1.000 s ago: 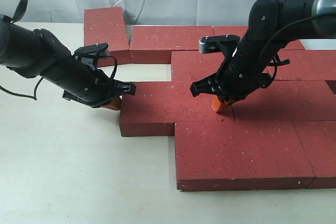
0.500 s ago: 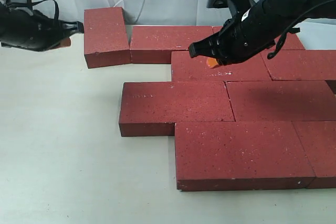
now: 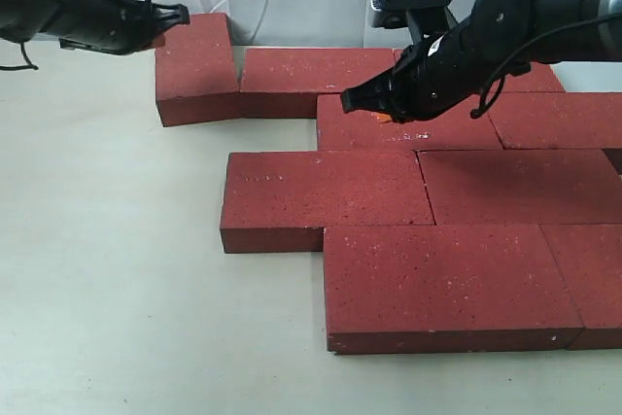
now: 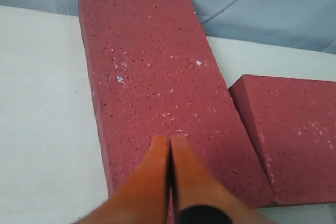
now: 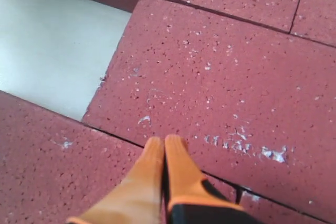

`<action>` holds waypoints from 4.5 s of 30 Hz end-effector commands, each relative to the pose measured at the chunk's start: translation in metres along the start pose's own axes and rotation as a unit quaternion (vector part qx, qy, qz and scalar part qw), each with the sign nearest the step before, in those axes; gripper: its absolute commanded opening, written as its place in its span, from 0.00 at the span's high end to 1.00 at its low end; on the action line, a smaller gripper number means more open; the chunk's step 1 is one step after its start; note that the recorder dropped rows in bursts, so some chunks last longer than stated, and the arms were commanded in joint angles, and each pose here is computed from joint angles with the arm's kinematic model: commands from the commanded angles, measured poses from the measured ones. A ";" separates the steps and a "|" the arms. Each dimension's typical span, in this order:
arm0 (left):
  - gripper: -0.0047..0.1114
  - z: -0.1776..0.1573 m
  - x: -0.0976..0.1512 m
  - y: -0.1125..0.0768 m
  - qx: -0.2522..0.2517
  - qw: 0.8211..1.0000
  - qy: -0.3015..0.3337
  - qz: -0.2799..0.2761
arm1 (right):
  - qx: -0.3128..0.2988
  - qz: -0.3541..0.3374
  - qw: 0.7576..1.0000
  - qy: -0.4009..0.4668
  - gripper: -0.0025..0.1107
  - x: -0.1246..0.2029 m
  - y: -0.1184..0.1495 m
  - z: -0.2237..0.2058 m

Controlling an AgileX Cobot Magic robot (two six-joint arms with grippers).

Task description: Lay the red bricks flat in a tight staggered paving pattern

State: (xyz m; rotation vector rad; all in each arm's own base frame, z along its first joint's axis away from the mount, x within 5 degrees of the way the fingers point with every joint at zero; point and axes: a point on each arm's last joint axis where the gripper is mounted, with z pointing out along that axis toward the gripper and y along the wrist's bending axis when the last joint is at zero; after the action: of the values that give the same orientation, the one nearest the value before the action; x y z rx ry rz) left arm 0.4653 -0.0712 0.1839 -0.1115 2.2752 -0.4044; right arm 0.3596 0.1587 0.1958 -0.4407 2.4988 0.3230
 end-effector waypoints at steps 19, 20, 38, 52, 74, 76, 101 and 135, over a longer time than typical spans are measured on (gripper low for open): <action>0.96 0.033 0.026 0.039 0.042 0.983 0.174 -0.027 | -0.002 -0.011 1.000 0.019 0.99 -0.006 0.000 0.014; 0.96 0.029 0.026 0.040 0.048 0.981 0.184 -0.030 | -0.003 -0.008 1.000 0.020 0.99 -0.006 0.000 0.014; 0.96 -0.022 0.061 0.050 0.009 0.949 0.313 0.028 | -0.049 -0.021 0.991 0.120 0.99 0.012 0.031 0.004; 0.96 -0.097 0.063 0.027 0.067 0.887 0.450 0.078 | -0.092 -0.070 0.986 0.120 0.99 0.021 0.087 -0.004; 0.96 -0.069 0.102 0.069 -0.125 0.946 0.300 0.005 | -0.129 -0.119 0.984 0.005 0.99 0.023 0.162 0.038; 0.96 -0.067 0.105 0.068 -0.113 0.945 0.307 -0.002 | -0.130 -0.119 0.984 -0.002 0.99 0.019 0.163 0.039; 0.96 -0.058 0.009 0.005 -0.052 0.982 0.049 0.174 | -0.139 -0.167 0.976 0.009 0.99 0.015 0.186 0.051; 0.96 -0.028 0.049 0.049 -0.089 0.948 0.284 0.109 | -0.108 -0.115 0.987 -0.038 0.99 -0.007 0.170 0.105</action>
State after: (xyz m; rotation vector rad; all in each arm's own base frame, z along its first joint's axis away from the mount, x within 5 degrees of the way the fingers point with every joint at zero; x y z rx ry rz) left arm 0.4308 -0.0251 0.1553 0.2527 2.6878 -0.0654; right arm 0.3393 0.3493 0.1259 -0.8614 2.4200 0.4873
